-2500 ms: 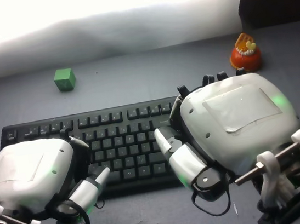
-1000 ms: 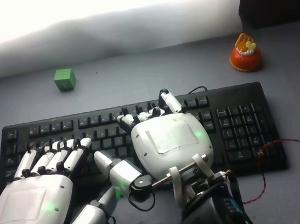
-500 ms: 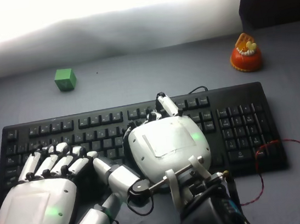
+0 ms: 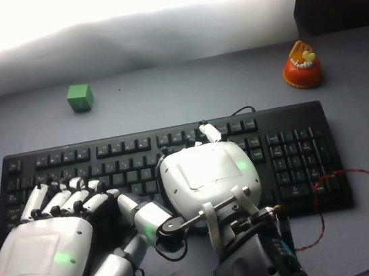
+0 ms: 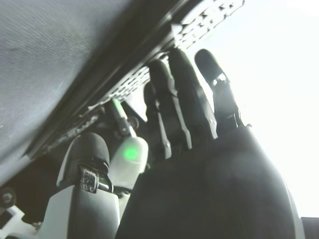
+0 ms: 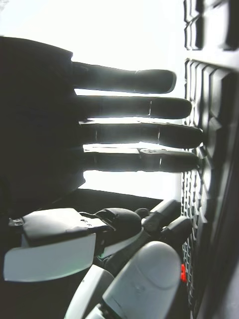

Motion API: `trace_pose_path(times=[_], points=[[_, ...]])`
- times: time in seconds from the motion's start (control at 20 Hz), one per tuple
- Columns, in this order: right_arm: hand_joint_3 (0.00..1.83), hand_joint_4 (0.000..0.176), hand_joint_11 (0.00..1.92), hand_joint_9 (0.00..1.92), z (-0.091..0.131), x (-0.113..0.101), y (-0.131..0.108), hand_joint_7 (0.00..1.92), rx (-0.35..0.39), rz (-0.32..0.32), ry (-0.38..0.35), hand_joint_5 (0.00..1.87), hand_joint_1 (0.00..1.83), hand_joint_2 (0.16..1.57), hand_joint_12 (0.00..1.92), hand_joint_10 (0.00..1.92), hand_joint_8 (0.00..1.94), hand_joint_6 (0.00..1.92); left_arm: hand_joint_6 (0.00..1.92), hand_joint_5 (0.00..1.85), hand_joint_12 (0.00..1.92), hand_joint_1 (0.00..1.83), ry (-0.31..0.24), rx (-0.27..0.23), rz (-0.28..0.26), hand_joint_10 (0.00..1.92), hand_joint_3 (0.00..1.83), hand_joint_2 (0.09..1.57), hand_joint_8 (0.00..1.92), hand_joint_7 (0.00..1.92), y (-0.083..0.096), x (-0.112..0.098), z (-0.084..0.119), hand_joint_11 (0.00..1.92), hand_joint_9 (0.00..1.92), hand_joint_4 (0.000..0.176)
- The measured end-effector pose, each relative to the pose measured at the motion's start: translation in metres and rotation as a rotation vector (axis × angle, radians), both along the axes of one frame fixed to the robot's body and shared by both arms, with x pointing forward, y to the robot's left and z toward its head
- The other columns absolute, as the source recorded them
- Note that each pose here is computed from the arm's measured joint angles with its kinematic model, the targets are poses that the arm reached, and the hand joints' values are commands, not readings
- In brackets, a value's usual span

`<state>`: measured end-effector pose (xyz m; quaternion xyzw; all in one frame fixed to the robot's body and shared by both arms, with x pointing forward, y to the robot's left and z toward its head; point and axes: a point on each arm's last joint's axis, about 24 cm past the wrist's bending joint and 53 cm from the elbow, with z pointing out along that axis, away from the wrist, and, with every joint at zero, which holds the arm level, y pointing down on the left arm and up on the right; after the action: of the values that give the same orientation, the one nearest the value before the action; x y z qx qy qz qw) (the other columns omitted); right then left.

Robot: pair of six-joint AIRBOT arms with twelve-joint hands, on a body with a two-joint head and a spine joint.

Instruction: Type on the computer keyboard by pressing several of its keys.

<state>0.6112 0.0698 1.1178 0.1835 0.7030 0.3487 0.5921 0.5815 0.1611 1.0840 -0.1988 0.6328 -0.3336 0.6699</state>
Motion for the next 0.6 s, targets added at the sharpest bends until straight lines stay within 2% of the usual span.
trace_pose_path(times=[0.05,0.1,0.15,0.2,0.25,0.3,0.35,0.45,0.55,0.6], points=[[0.0,0.0,0.42,0.61,0.0004,0.0006,-0.0009,0.78,0.0,-0.002,-0.002,0.72,0.15,1.22,1.86,1.57,0.98,0.25,0.04,0.6,0.62,0.14,-0.002,-0.001,0.001,0.03,0.0,1.32,0.05,0.63,0.0002,0.0,0.0006,0.0,0.39,0.0],[0.0,0.0,0.44,0.56,-0.0002,0.0005,-0.0008,0.75,0.0,-0.001,0.001,0.84,0.14,1.22,1.91,1.57,0.98,0.24,0.01,0.52,0.6,0.17,0.0,0.0,-0.001,0.05,0.0,1.31,0.06,0.68,-0.0004,-0.0002,-0.0001,0.0,0.44,0.0],[0.0,0.0,0.42,0.56,-0.0013,0.0004,-0.0004,0.77,0.0,0.001,0.005,0.92,0.12,1.23,1.91,1.44,0.79,0.27,0.0,0.48,0.57,0.2,-0.001,-0.001,-0.001,0.05,0.0,1.3,0.05,0.71,-0.0005,-0.0002,0.0001,0.0,0.46,0.0],[0.0,0.0,0.39,0.6,-0.0048,0.0012,-0.0005,0.8,-0.001,0.001,0.019,0.96,0.09,1.23,1.83,1.17,0.49,0.35,0.0,0.42,0.72,0.18,-0.001,-0.001,0.0,0.06,0.0,1.3,0.02,0.67,-0.0003,-0.0002,0.0001,0.0,0.5,0.012],[0.0,0.0,0.4,0.66,-0.005,0.0027,-0.0008,0.86,0.003,0.0,0.019,0.97,0.09,1.22,1.74,0.99,0.28,0.44,0.01,0.42,0.84,0.17,-0.002,-0.001,0.0,0.06,0.0,1.31,0.01,0.65,0.0,0.0,0.0003,0.0,0.53,0.016],[0.0,0.0,0.41,0.7,-0.0023,0.0027,0.0002,0.9,0.004,0.005,0.007,0.93,0.11,1.22,1.67,0.86,0.17,0.47,0.01,0.43,0.89,0.12,-0.002,0.0,0.001,0.05,0.01,1.33,0.0,0.55,0.0001,0.0001,0.0001,0.0,0.5,0.008],[0.0,0.0,0.41,0.73,-0.0008,0.0024,0.0013,0.94,0.005,0.009,0.001,0.88,0.1,1.22,1.65,0.81,0.11,0.46,0.04,0.49,0.95,0.12,-0.001,0.0,0.001,0.05,0.01,1.33,0.0,0.52,0.0001,0.0001,0.0,0.0,0.5,0.0],[0.0,0.0,0.39,0.74,0.0015,0.003,0.0017,1.01,0.012,0.008,-0.002,0.77,0.1,1.22,1.7,0.95,0.08,0.35,0.07,0.6,1.02,0.14,0.004,0.005,-0.001,0.02,0.0,1.32,0.0,0.5,-0.0004,0.0002,-0.0013,0.0,0.44,0.0],[0.0,0.0,0.41,0.76,0.0009,0.0031,0.0013,1.03,0.014,0.004,0.001,0.77,0.1,1.23,1.69,0.97,0.06,0.27,0.11,0.72,0.98,0.16,0.003,0.006,-0.001,0.0,0.0,1.32,0.01,0.53,-0.0005,0.0003,-0.0013,0.0,0.4,0.0],[0.0,0.0,0.37,0.72,0.0007,0.0031,0.0009,1.02,0.015,-0.003,0.001,0.86,0.08,1.23,1.7,0.95,0.05,0.31,0.12,0.77,0.92,0.16,0.001,0.001,0.001,0.0,0.0,1.32,0.02,0.57,-0.0003,0.0009,-0.0001,0.0,0.4,0.0]])
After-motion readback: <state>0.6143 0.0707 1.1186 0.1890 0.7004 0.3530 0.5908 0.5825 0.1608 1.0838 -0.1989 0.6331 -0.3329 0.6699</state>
